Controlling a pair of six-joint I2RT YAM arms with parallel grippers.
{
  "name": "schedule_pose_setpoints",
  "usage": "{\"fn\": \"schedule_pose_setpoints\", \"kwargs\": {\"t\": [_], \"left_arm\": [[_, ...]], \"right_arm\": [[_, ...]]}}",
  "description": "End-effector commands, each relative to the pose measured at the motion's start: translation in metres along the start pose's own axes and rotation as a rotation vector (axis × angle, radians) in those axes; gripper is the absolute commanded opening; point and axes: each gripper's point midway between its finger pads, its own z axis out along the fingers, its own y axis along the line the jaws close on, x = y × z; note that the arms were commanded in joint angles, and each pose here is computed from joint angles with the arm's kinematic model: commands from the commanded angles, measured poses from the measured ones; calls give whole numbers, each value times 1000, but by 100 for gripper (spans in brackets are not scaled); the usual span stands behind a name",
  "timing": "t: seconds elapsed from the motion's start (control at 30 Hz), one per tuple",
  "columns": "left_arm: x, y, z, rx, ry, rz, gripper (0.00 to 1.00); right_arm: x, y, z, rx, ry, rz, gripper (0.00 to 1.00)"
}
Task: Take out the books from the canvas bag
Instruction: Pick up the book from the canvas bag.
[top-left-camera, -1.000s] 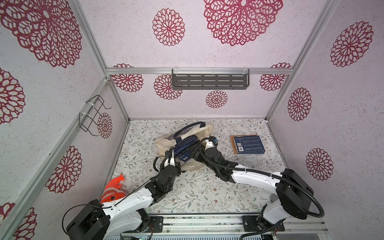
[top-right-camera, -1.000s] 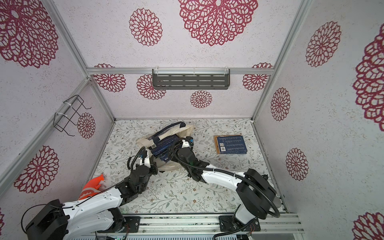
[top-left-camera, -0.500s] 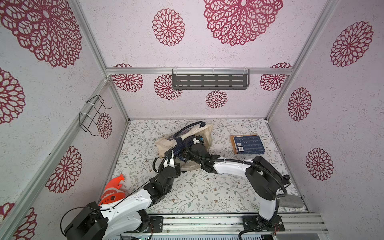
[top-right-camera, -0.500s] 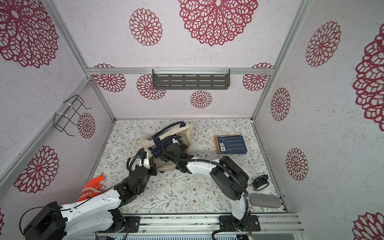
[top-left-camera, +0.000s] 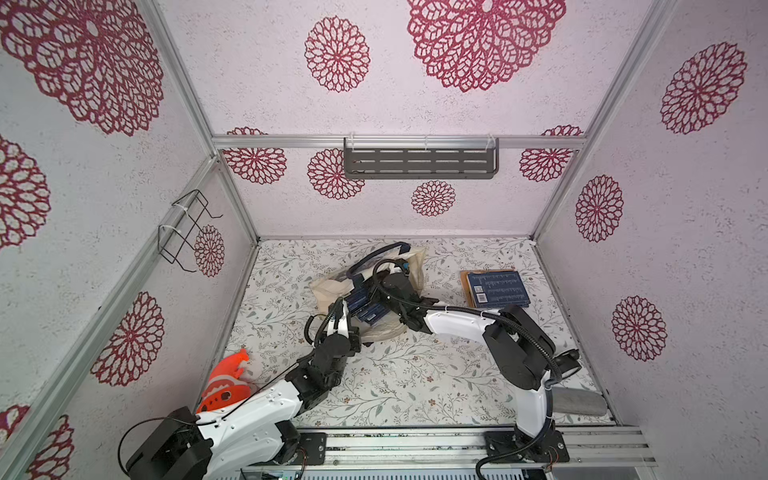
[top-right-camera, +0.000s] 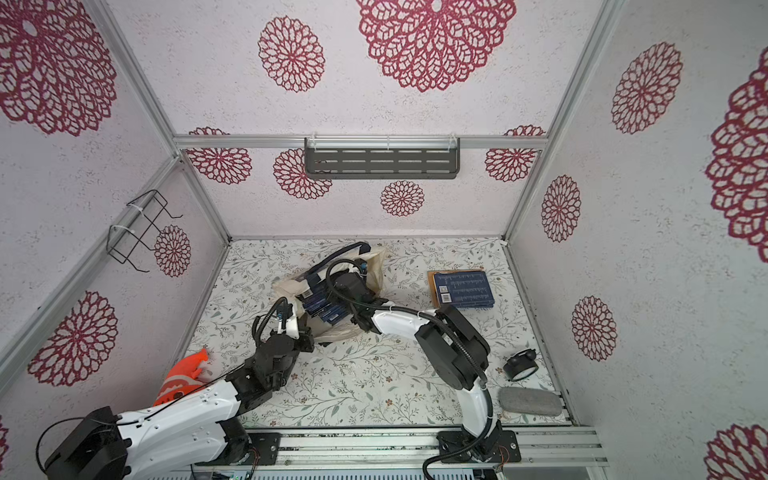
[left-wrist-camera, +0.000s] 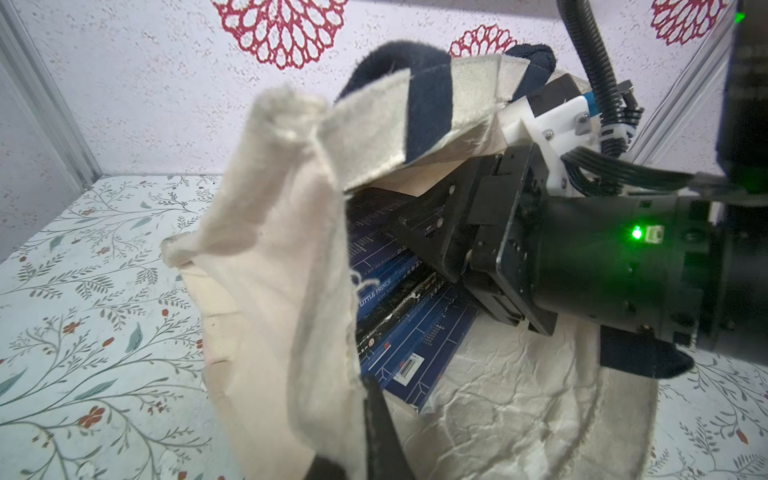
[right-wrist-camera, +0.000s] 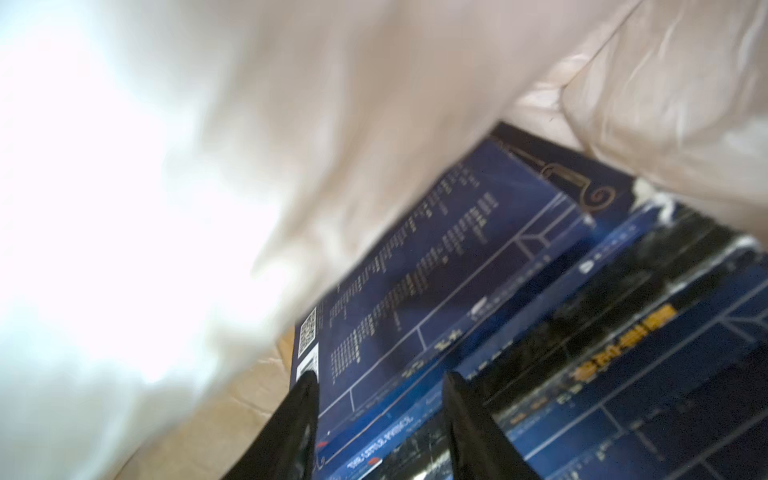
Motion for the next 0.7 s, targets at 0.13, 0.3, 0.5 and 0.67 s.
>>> {"fn": "schedule_pose_setpoints", "kwargs": {"t": [0.13,0.3,0.5,0.67], "left_arm": [[-12,-12,-4,53,-42,-12,0],[-12,-12,-4,56,-42,-13,0],[-11,-14,-3,60,-37,-11,0],[-12,-14,-4,65,-40,-13,0]], "right_arm": [[-11,3,10,9,-26,-26,49],[-9,0,19,12,-26,-18,44],[-21,12,22,4,-59,-64,34],[-29,14,27,15,-67,-80,30]]}}
